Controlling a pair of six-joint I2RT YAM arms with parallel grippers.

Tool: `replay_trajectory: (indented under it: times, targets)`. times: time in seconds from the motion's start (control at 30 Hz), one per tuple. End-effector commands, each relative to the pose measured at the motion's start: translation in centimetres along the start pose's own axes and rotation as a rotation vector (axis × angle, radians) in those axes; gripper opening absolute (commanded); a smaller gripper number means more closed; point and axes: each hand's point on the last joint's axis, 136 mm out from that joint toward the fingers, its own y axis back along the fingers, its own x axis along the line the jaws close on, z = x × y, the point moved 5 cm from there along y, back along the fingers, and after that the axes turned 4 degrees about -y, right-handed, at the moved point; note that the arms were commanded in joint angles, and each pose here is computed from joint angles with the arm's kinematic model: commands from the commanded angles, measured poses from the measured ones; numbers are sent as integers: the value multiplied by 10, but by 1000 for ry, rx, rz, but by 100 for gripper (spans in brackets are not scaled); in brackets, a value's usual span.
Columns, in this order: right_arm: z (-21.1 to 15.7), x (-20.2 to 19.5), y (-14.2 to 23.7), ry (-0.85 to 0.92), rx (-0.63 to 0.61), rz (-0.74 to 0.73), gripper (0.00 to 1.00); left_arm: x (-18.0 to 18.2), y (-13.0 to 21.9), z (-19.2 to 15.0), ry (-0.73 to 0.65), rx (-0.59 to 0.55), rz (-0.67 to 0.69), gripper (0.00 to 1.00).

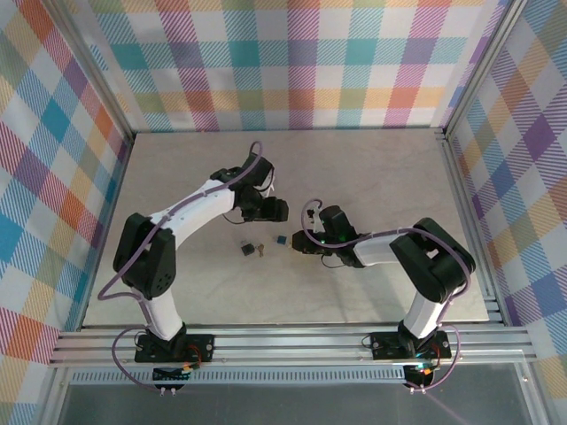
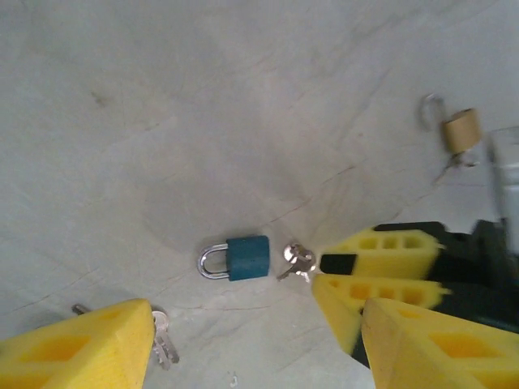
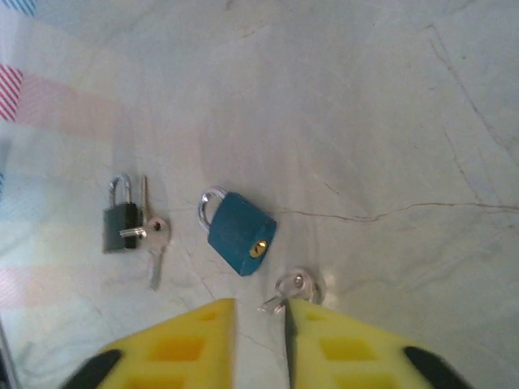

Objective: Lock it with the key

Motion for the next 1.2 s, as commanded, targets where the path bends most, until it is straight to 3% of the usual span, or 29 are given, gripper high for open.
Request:
replay_trajectory:
  times: [0.0,0.17,0.27,0.4,0.57,0.63,0.73,0.87,1.17]
  targets:
    - [9,8,10,17,-12,-17,40,-5,26,12,13,-74,-8,71]
    - [21,26,55,96,-67,-91,67,-15,32,15,38,-104,-61,72]
    - [25,23,88,145,-110,-218,82,-27,28,12,46,-114,-82,72]
    - [28,-4,119,129,-125,-391,91,-48,23,5,35,-122,-86,73]
    - [40,-39,143,-44,-148,-477,93,-70,13,1,78,-179,-101,74]
    - [43,-46,151,-99,-186,-440,94,-79,0,-1,91,-180,-105,74]
    - [49,-52,156,-124,-227,-401,94,-91,-22,-4,110,-156,-93,74]
    - [52,-61,152,-125,-196,-464,93,-95,-41,1,156,-167,-106,74]
    - [55,-79,115,-114,-86,-501,78,-87,-19,2,189,-283,-114,75]
